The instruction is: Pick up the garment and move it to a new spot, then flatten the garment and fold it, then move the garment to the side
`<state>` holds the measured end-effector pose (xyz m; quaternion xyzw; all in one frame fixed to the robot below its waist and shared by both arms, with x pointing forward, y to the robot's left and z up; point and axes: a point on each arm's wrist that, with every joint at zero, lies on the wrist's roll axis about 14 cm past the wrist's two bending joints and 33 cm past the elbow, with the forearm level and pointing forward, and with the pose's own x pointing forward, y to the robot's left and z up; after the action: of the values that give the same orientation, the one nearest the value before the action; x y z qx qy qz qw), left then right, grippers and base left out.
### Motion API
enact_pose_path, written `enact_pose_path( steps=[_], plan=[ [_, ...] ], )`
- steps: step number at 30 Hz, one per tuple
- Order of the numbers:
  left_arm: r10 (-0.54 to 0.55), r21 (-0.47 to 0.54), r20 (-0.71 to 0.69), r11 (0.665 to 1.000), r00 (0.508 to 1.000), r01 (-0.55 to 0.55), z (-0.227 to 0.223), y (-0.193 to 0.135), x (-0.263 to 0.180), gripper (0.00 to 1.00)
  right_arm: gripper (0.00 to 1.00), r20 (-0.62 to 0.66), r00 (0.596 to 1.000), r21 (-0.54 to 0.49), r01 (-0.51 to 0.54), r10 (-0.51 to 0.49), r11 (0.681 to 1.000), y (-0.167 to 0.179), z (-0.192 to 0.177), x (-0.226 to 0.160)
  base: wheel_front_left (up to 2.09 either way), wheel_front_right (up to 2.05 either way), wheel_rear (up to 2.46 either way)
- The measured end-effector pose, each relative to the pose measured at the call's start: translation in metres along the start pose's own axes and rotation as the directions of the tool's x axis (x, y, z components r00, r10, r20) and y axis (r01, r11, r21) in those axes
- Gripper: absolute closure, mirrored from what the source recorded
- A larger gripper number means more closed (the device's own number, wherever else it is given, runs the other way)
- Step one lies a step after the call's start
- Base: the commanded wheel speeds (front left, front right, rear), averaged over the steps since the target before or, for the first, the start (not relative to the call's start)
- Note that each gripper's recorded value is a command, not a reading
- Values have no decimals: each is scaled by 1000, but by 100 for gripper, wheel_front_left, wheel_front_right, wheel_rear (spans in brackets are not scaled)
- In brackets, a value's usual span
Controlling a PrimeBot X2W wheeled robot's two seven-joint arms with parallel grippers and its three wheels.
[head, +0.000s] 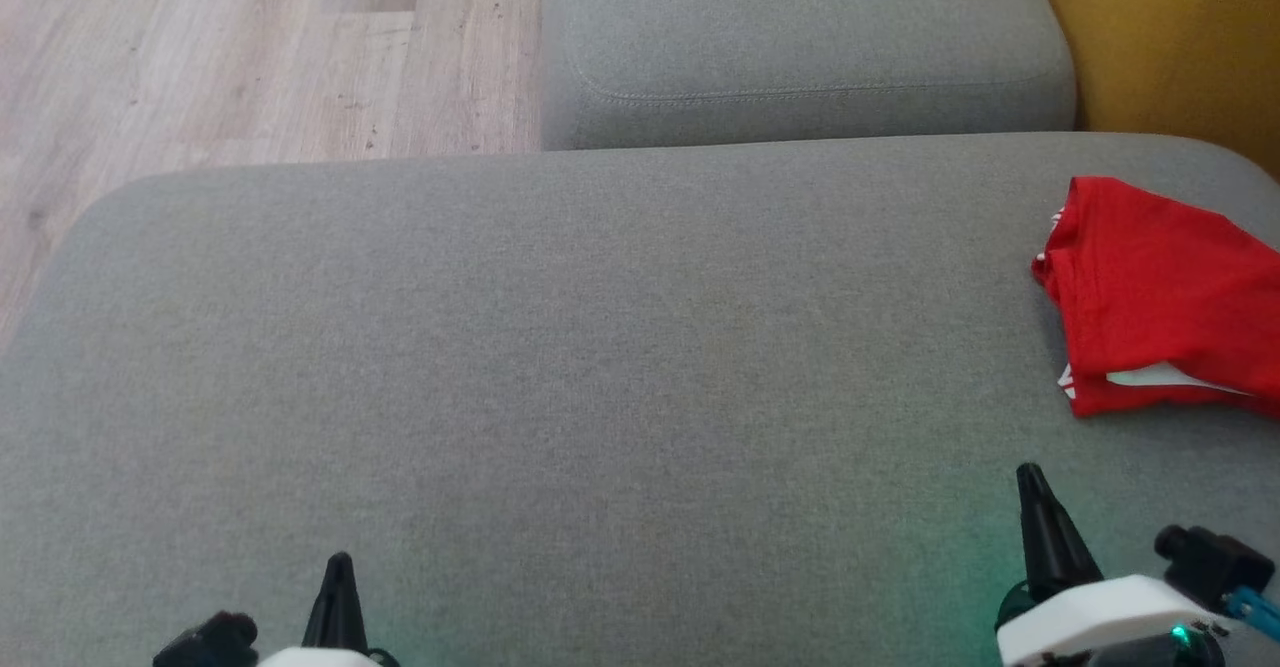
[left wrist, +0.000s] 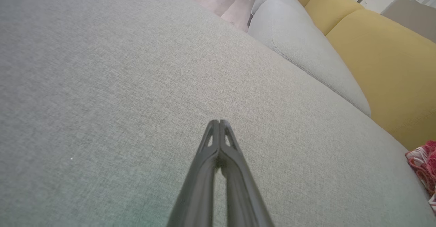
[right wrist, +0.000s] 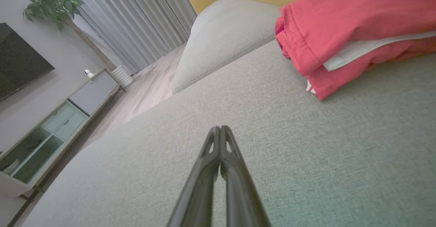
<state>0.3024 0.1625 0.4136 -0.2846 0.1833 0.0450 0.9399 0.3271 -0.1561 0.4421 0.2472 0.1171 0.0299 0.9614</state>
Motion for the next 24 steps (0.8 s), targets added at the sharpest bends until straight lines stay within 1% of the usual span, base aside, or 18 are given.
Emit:
enact_pose_path(
  steps=[7,12,19,24],
  plan=[
    [2,-62,-9,998,1000,-2,1,1,2,100,100,9,1000,71,5,-5,997,-1,3,2,0,0,0],
    [-14,-127,-7,992,1000,13,7,-3,8,100,100,26,1000,141,8,-12,990,-3,9,6,0,0,0],
    [-14,-202,-13,979,1000,11,9,-3,11,100,100,26,999,225,18,-24,974,-7,10,6,0,0,0],
    [-25,-249,-10,968,1000,22,13,-4,14,100,100,46,999,281,9,-23,960,-6,17,10,0,0,0]
  ],
)
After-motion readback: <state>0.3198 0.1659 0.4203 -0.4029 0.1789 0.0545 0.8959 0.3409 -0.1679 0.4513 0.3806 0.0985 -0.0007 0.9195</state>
